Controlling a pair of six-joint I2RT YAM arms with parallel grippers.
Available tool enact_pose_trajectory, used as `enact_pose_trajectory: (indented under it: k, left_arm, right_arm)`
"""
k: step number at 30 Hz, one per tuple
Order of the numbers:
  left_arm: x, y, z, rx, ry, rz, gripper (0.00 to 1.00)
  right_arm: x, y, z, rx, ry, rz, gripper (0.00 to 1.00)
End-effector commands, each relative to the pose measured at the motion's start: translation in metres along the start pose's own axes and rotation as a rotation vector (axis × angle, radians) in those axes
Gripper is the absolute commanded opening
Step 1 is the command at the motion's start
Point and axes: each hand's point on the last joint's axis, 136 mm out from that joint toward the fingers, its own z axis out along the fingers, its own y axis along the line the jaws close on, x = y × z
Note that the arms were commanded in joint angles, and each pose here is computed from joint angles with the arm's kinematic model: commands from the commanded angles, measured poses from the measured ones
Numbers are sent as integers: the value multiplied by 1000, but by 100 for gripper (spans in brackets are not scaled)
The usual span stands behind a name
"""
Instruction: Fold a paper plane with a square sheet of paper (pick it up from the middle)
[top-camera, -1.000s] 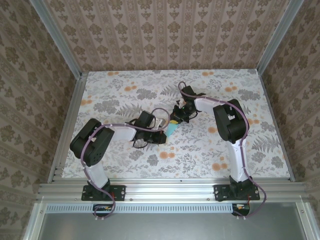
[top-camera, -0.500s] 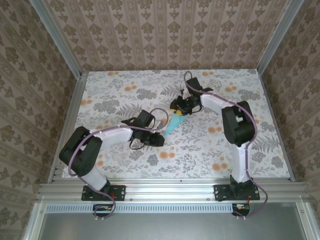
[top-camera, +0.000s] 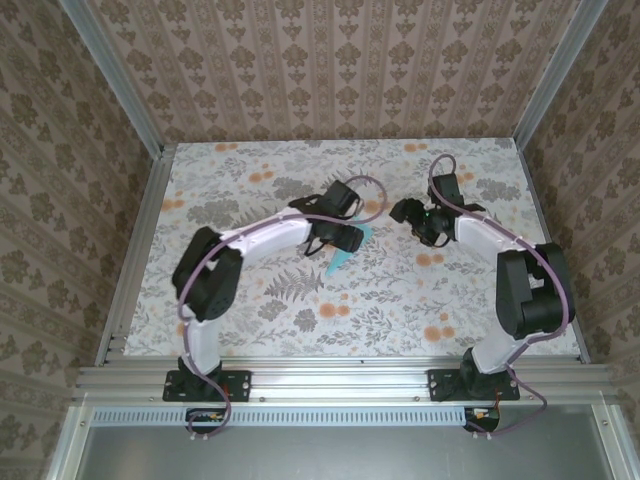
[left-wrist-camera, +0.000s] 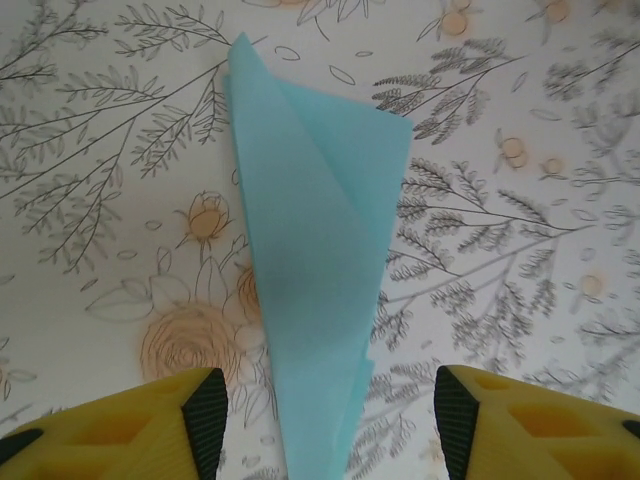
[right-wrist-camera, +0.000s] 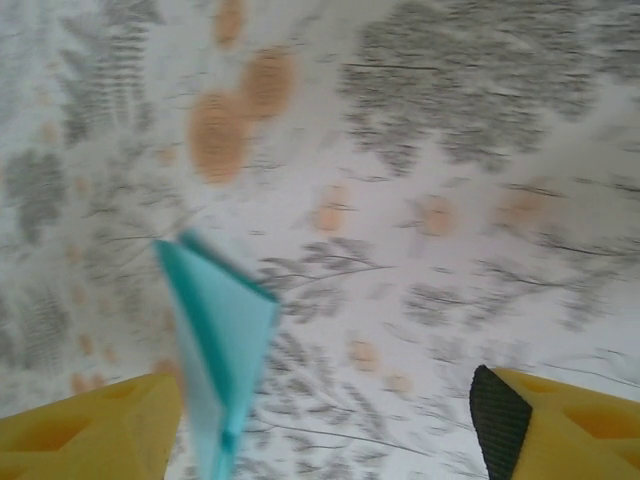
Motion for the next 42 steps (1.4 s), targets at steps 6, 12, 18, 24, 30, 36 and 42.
enact_pose_trajectory:
  k: [6, 12, 18, 24, 30, 36, 42]
  left_arm:
    - [5, 19, 30, -252, 126, 127, 62]
    - [5, 20, 43, -278, 154, 142, 62]
    - [1, 18, 43, -278, 145, 139, 62]
    - [-5, 19, 37, -257, 130, 92, 36]
    - [-7, 18, 36, -129, 127, -38, 9]
    - [-19, 20, 24, 100, 55, -260, 0]
    - [-34, 26, -4, 294, -78, -454, 0]
  right_arm:
    - [-15, -51, -23, 113, -123, 91, 83]
    - [-13, -59, -20, 108, -108, 107, 84]
    - [-13, -56, -14, 88, -89, 112, 83]
    - [-11, -51, -8, 61, -66, 114, 83]
    - [-7, -44, -3, 39, -39, 88, 81]
    - [3, -27, -2, 14, -17, 12, 76]
    - [26, 1, -5, -32, 10, -108, 71]
